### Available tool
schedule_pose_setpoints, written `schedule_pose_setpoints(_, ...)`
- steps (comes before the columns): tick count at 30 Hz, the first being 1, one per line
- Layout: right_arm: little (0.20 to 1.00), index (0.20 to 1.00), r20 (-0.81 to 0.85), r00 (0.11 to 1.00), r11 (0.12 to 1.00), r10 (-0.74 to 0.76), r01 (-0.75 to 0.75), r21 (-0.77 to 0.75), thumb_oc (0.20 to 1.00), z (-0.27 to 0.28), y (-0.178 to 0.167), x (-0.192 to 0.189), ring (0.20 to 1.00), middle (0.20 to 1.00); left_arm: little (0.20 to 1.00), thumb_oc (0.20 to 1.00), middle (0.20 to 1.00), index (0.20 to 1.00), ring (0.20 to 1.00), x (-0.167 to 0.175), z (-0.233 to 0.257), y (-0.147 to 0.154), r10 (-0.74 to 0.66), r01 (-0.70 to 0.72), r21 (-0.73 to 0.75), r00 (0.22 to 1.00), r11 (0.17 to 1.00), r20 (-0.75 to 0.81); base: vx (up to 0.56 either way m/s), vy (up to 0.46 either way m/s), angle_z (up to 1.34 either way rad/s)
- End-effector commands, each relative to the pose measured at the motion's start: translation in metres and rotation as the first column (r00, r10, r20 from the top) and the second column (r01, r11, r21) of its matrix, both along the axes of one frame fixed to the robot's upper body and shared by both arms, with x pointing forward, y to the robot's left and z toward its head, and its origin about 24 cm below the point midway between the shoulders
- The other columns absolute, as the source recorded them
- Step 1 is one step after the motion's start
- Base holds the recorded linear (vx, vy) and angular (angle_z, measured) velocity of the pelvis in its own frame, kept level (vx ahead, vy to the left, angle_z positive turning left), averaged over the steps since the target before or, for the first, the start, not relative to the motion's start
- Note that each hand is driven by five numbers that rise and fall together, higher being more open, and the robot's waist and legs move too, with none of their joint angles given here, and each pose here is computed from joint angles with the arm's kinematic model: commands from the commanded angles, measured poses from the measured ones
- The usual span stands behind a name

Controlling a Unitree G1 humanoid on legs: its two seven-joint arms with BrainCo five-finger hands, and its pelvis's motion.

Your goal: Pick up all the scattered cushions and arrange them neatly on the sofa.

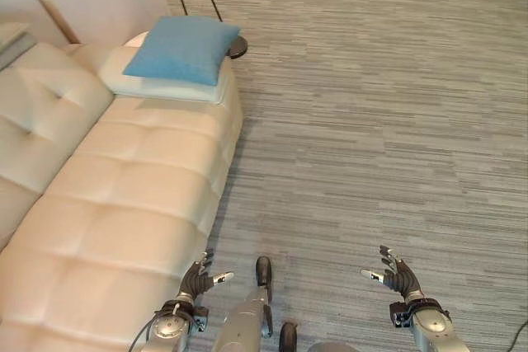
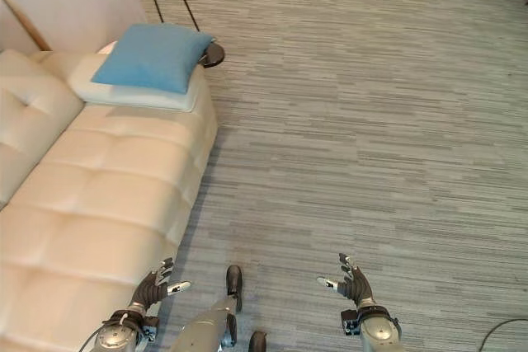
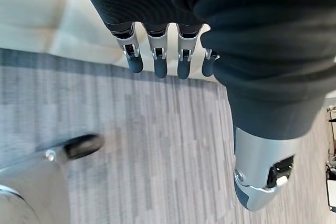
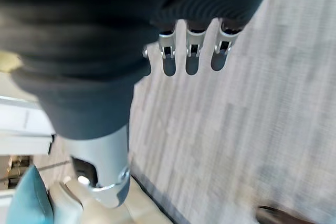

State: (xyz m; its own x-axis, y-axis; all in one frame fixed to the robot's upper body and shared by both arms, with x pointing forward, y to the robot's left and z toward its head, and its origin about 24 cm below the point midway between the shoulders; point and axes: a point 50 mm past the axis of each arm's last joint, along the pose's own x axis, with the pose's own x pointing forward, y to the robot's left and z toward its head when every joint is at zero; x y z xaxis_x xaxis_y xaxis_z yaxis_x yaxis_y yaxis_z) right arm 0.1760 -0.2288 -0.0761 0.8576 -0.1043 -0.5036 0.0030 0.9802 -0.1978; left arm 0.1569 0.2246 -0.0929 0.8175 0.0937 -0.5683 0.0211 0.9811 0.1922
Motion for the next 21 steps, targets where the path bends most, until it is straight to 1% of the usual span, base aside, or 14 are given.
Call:
schedule_pose_setpoints(1, 1.000, 1.000, 0.158, 0.985, 0.997, 0.076, -0.080, 0.016, 1.000, 0.026, 0.013, 0.024, 1.000, 1.000, 1.000, 1.000, 1.000, 1.000, 1.000, 0.021, 0.024, 0.006, -0.058, 0.053, 0.044, 0.990, 0.998, 0.127, 0.39, 0.135, -0.39)
schedule_pose_setpoints(5, 1.000, 1.000, 0.187, 0.975, 0.992, 0.116, -0.123, 0.028, 1.000, 0.031, 0.026, 0.032, 1.000, 1.000, 1.000, 1.000, 1.000, 1.000, 1.000, 0.032, 0.033, 0.005, -0.071, 0.062, 0.055, 0.983, 0.997, 0.169, 0.42, 0.165, -0.29)
schedule_pose_setpoints(9, 1.000, 1.000, 0.196, 0.972, 0.991, 0.127, -0.133, 0.020, 1.000, 0.034, 0.024, 0.033, 1.000, 1.000, 1.000, 1.000, 1.000, 1.000, 1.000, 0.031, 0.033, 0.002, -0.074, 0.068, 0.044, 0.981, 0.997, 0.177, 0.48, 0.069, 0.22)
schedule_pose_setpoints(14, 1.000, 1.000, 0.188, 0.974, 0.991, 0.130, -0.134, 0.006, 1.000, 0.033, 0.022, 0.033, 1.000, 1.000, 1.000, 1.000, 1.000, 1.000, 1.000, 0.029, 0.029, -0.001, -0.071, 0.064, 0.046, 0.984, 0.997, 0.166, 0.57, -0.101, 0.07)
schedule_pose_setpoints(19, 1.000, 1.000, 0.147, 0.982, 0.992, 0.120, -0.125, 0.023, 1.000, 0.023, 0.022, 0.024, 1.000, 1.000, 1.000, 1.000, 1.000, 1.000, 1.000, 0.027, 0.027, -0.004, -0.091, 0.082, 0.059, 0.982, 0.995, 0.167, 0.51, -0.211, 0.63)
schedule_pose_setpoints(21, 1.000, 1.000, 0.142, 0.984, 0.994, 0.112, -0.113, 0.001, 1.000, 0.023, 0.016, 0.023, 1.000, 1.000, 1.000, 1.000, 1.000, 1.000, 1.000, 0.030, 0.027, -0.007, -0.090, 0.083, 0.045, 0.981, 0.996, 0.175, 0.35, -0.290, 0.78)
